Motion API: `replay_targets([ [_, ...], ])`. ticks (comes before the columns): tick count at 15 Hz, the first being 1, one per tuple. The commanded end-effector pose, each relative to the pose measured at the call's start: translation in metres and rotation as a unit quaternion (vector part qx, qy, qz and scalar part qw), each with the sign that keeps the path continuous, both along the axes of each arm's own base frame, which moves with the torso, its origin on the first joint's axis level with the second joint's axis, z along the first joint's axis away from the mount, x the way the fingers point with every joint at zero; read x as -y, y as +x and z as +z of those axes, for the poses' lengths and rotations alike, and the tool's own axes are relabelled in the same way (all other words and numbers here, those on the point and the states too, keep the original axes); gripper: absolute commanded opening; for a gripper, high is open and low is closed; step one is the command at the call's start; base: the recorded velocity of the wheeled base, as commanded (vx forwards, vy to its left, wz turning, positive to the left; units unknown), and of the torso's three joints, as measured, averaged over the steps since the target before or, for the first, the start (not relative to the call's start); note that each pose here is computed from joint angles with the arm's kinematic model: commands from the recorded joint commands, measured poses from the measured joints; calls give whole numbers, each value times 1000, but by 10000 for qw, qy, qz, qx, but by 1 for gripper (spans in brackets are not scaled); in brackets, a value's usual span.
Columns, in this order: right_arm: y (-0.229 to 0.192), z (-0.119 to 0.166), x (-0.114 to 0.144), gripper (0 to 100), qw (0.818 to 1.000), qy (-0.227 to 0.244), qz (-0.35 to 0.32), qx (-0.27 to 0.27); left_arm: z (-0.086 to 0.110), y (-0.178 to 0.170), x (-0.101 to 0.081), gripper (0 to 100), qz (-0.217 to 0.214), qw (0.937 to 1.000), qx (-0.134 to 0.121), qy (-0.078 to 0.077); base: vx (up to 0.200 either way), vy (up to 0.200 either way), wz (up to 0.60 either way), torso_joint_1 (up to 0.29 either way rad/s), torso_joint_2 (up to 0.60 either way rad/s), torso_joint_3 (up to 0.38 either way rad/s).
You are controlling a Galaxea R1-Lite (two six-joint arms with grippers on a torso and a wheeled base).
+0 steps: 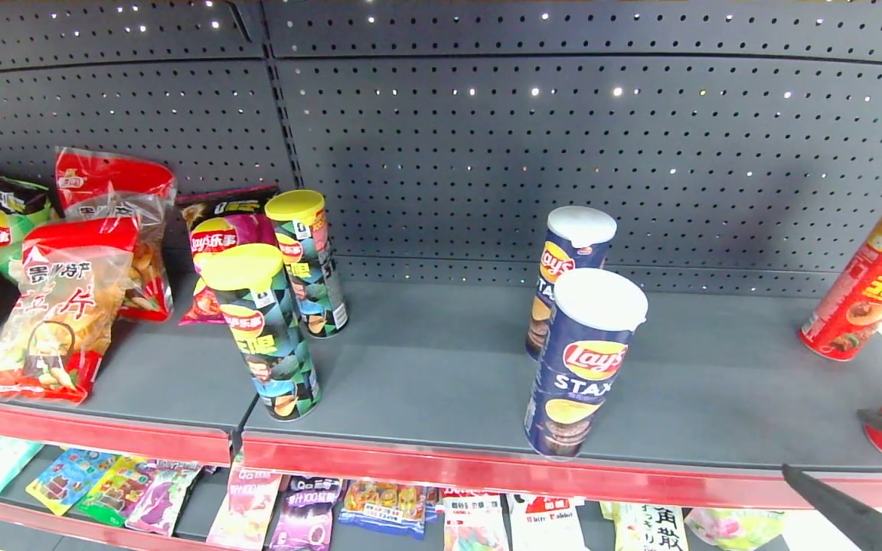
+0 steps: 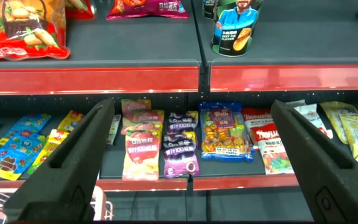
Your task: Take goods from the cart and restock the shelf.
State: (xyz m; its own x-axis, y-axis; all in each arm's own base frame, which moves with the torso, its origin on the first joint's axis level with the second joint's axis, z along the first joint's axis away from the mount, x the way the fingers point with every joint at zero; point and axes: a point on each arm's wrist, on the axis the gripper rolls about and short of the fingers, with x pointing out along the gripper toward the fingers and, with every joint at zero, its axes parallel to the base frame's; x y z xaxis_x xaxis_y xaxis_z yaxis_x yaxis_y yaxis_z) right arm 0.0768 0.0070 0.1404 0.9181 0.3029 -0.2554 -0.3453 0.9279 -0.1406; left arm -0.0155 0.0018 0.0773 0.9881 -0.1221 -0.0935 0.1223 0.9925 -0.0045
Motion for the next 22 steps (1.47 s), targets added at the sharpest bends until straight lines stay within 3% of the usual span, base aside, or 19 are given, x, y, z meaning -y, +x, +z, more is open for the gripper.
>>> replay_targets([
  [1,-44,-13,2,100,9981,47,-286,547,0,0,0,100,1,10000,-8,-1,0,0,0,0,0,0],
  [6,-83,-24,1,100,9965,10,-529,650,0,0,0,100,1,10000,-8,-1,0,0,0,0,0,0],
  [9,-98,-37,1,100,9922,27,-661,1054,0,0,0,100,1,10000,-8,-1,0,0,0,0,0,0],
  [13,-96,-52,5,100,9832,54,-1547,964,0,0,0,100,1,10000,-8,-1,0,0,0,0,0,0],
  [15,-94,-56,5,100,9834,297,-1491,993,0,0,0,100,1,10000,-8,-1,0,0,0,0,0,0],
  [18,-100,-58,4,100,9867,588,-860,1245,0,0,0,100,1,10000,-8,-1,0,0,0,0,0,0],
  [22,-101,-58,4,100,9831,773,-1028,1300,0,0,0,100,1,10000,-8,-1,0,0,0,0,0,0],
])
